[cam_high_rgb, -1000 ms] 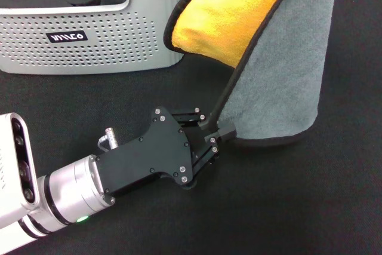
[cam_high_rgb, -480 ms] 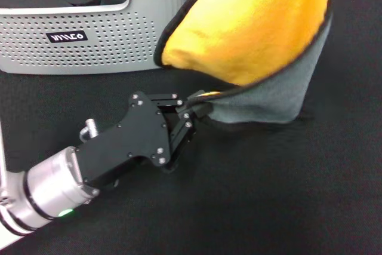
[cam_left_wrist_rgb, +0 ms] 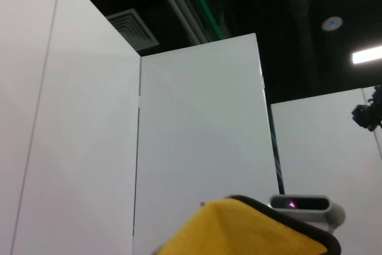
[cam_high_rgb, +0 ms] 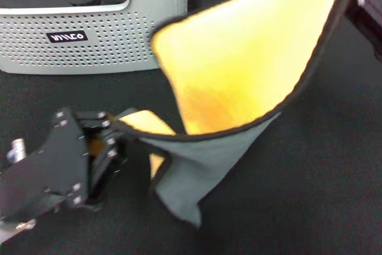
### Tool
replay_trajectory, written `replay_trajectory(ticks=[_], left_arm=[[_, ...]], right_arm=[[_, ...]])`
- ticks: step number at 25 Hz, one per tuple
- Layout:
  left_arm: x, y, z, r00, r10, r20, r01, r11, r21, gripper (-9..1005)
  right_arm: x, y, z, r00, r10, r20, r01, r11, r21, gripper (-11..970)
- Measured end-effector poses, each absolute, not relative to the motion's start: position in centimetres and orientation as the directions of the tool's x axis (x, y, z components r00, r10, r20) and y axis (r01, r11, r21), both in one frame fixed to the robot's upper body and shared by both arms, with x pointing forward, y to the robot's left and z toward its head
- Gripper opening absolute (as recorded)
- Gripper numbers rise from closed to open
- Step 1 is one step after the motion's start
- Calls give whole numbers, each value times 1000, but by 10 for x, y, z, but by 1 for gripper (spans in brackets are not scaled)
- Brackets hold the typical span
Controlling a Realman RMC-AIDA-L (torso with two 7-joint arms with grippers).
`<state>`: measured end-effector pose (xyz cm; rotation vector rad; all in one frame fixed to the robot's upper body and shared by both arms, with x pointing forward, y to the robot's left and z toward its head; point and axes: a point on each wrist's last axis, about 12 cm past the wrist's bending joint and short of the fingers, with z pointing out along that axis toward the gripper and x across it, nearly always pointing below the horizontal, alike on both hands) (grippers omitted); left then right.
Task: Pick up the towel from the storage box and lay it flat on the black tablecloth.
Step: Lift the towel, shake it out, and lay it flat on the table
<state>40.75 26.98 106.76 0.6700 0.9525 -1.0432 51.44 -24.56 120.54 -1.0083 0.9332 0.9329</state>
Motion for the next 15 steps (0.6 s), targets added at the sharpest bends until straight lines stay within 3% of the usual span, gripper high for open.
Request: replay_trajectory(ticks=[9,15], left_arm=[[368,297,1075,237,-390,-890,910,410,63,9],[350,302,1087,283,-399,-872,906,409,107,10]], right_arm=[[461,-259,1177,189,128,-974,-960,234,-155,5],[428,-267,1174,172,132,-976,-974,171,-148,5]])
